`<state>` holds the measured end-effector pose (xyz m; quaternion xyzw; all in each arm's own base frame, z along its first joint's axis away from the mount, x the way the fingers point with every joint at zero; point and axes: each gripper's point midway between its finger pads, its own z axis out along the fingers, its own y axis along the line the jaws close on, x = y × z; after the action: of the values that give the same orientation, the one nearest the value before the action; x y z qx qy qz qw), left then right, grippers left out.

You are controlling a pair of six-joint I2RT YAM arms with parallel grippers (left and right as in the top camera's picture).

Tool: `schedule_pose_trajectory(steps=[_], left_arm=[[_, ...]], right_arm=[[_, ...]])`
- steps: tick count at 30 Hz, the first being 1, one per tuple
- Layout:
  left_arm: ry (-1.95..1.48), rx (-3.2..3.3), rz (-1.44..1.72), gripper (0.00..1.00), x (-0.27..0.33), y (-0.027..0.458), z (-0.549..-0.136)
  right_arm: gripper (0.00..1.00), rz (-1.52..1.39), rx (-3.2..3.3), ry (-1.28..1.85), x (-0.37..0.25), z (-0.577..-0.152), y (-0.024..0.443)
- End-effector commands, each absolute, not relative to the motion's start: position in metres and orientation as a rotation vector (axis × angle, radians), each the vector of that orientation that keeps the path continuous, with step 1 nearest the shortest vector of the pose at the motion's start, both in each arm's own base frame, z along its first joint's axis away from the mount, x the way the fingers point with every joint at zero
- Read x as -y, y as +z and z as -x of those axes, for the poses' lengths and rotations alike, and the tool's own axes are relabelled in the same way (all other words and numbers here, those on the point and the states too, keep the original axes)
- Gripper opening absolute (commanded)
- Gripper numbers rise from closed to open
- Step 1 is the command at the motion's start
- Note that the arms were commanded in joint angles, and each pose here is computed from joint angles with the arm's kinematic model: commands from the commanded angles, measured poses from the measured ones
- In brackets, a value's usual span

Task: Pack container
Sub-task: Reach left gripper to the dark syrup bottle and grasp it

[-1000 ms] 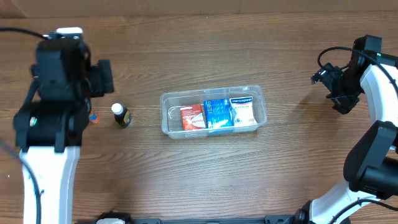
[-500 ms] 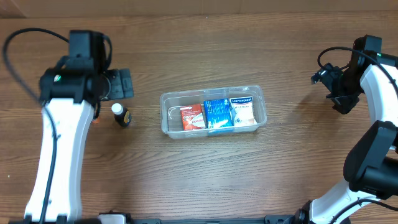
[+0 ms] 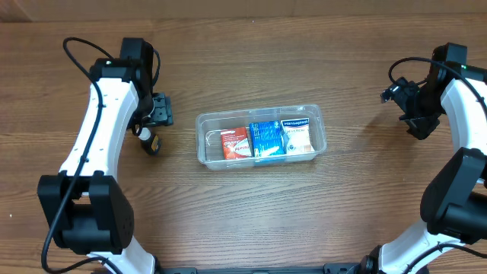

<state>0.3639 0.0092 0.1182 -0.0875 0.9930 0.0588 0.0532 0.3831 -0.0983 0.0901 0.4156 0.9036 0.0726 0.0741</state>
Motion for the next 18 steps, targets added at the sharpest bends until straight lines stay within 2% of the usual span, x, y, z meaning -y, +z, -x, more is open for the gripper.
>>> schedule_pose_trajectory(steps=[1, 3, 8, 11, 18], left_arm=[[0.168, -3.078, 0.276, 0.76, -0.011, 0.104, -0.357], [0.174, -3.09, 0.299, 0.82, -0.015, 0.1, -0.353], [0.089, -3.089, 0.286, 0.8, -0.018, 0.091, -0.355], [0.082, -3.088, 0.242, 0.84, -0.017, 0.089, -0.358], [0.085, -3.126, 0.192, 0.77, -0.017, 0.077, -0.356]], right_arm=[[1.0, -1.245, -2.704, 0.226, 0.097, -0.385, 0.092], [1.0, -1.245, -2.704, 0.226, 0.097, -0.385, 0.092], [1.0, -1.245, -2.704, 0.226, 0.097, -0.385, 0.092], [1.0, -1.245, -2.704, 0.226, 0.097, -0.385, 0.092], [1.0, -1.245, -2.704, 0.226, 0.097, -0.385, 0.092]])
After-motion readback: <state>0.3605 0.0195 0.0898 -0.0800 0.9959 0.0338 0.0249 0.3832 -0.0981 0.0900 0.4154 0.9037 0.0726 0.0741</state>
